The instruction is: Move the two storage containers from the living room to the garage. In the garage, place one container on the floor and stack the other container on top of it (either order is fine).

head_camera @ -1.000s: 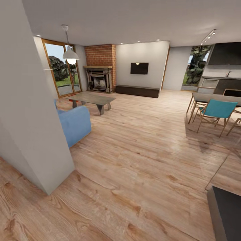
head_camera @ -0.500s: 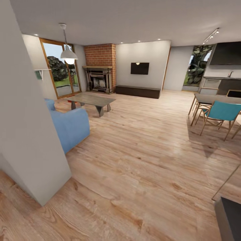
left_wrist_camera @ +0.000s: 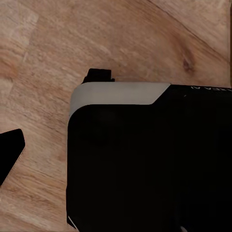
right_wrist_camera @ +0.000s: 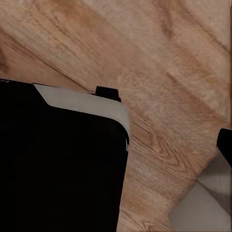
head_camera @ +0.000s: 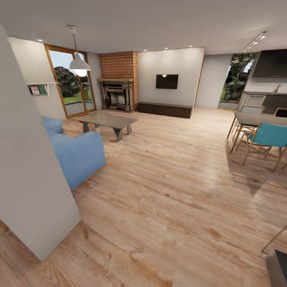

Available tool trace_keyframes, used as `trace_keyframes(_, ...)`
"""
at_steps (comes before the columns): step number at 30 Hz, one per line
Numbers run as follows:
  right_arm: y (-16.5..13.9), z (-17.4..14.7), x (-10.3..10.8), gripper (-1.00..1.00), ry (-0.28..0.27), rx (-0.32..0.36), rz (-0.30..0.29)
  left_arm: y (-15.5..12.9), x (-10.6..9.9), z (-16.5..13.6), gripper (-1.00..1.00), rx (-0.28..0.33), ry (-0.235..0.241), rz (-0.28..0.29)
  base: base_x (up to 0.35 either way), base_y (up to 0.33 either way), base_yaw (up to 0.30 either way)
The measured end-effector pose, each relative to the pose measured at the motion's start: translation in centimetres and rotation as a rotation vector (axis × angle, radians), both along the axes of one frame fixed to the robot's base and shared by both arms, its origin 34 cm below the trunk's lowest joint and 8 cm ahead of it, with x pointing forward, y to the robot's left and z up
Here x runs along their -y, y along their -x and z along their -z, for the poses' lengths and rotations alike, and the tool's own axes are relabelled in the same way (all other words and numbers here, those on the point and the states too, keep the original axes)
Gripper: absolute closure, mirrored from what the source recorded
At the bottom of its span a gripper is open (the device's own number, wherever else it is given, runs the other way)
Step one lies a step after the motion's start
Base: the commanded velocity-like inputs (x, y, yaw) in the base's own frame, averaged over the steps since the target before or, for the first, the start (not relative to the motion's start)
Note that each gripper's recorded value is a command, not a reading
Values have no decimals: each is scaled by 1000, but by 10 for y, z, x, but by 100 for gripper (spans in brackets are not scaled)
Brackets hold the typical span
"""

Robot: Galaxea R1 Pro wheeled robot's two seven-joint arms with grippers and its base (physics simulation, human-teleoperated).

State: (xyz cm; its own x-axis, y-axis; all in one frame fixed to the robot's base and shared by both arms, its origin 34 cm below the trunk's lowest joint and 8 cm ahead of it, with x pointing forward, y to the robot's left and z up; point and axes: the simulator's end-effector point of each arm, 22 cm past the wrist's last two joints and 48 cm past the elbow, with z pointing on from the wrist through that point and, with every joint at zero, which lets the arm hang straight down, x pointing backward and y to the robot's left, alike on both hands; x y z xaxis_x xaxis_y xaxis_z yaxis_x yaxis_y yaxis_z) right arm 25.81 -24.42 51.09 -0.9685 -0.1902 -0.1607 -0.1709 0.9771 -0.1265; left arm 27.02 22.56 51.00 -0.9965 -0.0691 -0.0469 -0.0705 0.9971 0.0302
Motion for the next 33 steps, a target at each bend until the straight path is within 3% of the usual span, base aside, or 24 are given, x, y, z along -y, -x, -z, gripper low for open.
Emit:
trace_keyframes(18,-3,0,-4,-100,-9,5,3,0,0,0,-100,0,1,0,322,0,0)
trace_keyframes(33,-3,0,-3,-100,-8,6,-4,0,1,0,-100,0,2,0,322,0,-215)
